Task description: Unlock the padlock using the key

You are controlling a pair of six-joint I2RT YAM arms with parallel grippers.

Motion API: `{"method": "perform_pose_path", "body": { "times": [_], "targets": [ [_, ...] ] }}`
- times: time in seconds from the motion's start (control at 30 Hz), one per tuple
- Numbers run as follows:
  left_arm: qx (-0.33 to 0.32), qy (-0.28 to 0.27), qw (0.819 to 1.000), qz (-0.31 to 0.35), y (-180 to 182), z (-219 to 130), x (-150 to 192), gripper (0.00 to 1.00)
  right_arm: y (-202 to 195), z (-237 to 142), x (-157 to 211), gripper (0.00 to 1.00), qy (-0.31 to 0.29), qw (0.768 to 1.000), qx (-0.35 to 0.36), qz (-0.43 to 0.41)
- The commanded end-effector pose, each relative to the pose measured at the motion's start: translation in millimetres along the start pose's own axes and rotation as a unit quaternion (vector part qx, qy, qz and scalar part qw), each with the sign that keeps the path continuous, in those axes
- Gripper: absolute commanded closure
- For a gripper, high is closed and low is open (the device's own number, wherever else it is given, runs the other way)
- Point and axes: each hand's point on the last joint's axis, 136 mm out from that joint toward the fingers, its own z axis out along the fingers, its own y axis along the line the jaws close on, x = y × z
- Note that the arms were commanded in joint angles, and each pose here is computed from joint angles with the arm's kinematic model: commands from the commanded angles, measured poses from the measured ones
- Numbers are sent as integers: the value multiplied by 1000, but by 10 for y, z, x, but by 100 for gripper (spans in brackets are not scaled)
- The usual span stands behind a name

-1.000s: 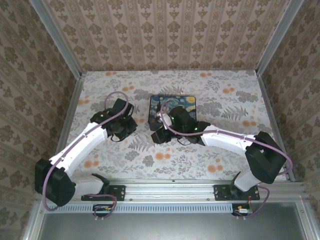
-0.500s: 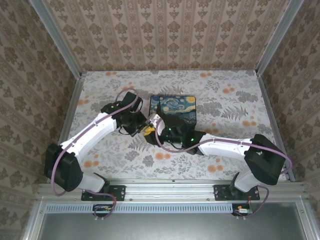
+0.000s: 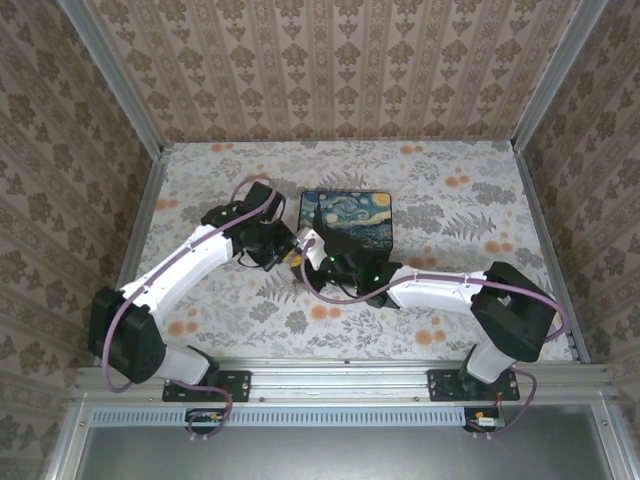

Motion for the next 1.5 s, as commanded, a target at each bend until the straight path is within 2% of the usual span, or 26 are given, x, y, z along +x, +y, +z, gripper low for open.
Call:
{"method": "perform_pose_path", "body": {
  "times": [0.0,0.2,0.37,0.4,0.43,0.5,0.7,0.97,1.07,1.13,1.17,1.2,1.27,1.33,1.47],
  "targets": [
    [14,18,1000,1,-59,-56,120,100,-56,45,-181,90,-22,1000,18,-9],
    [10,16,1000,-7,8,-30,129,100,-59,27,-158,100,-17,1000,18,-16],
    [10,10,1000,-6,39,-44,98,100,-32,-35,-116,100,-7,1000,-7,-15],
    [11,6,1000,-5,40,-61,83,96,-32,-56,-108,100,-5,1000,-13,-11],
    [11,3,1000,-3,47,-73,69,88,-26,-72,-100,100,-3,1000,-23,-5],
    [13,-4,1000,0,55,-97,41,86,-30,-94,-49,100,7,999,-39,6],
    [11,-13,1000,3,127,-151,-27,68,-61,-167,23,100,13,991,-108,80],
    [16,-30,999,29,171,-237,-141,65,-155,-354,-52,100,-5,968,-190,164],
    [34,-26,997,58,96,-244,-173,59,-180,-453,-144,100,-14,954,-226,198],
    [40,-11,996,83,78,-221,-168,54,-243,-513,-194,94,-10,944,-239,229],
    [40,-5,993,106,83,-196,-160,53,-259,-541,-211,88,-8,939,-244,240],
    [16,-3,991,131,178,-169,-161,54,-300,-554,-198,82,-1,940,-234,250],
    [-46,11,982,184,437,-48,-141,58,-349,-573,-133,77,17,947,-206,245],
    [-76,39,976,203,637,136,-66,59,-389,-601,-81,75,26,953,-183,241],
    [-98,52,971,211,763,437,-6,59,-433,-640,-60,75,32,958,-159,237]
  ]
}}
